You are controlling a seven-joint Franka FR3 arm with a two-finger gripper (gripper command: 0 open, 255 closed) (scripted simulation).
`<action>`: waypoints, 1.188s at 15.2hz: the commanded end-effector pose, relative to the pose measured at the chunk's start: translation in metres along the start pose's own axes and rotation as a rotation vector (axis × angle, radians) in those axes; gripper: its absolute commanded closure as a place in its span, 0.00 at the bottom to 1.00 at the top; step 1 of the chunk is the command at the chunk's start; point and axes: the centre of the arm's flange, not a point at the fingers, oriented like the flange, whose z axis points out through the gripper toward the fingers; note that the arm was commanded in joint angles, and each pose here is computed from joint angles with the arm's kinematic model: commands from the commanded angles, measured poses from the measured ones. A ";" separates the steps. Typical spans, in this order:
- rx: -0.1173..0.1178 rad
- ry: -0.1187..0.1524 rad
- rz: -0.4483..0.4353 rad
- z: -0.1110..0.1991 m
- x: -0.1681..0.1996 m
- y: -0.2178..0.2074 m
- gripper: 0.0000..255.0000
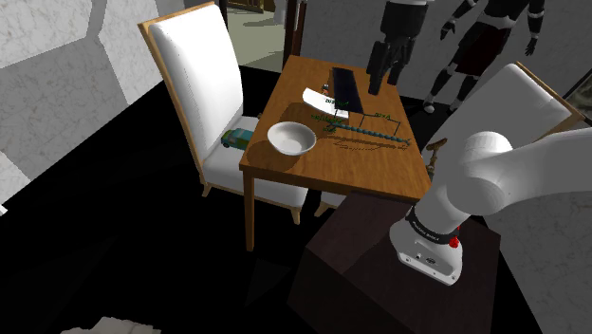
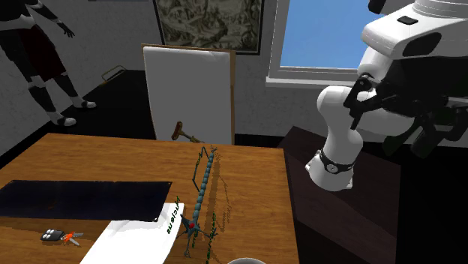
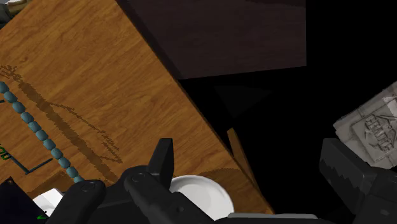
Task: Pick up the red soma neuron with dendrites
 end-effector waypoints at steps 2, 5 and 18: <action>0.005 0.001 -0.014 0.005 0.002 0.013 0.00; 0.022 0.004 -0.055 0.022 0.009 0.050 0.00; 0.093 0.015 -0.234 0.101 0.059 0.206 0.00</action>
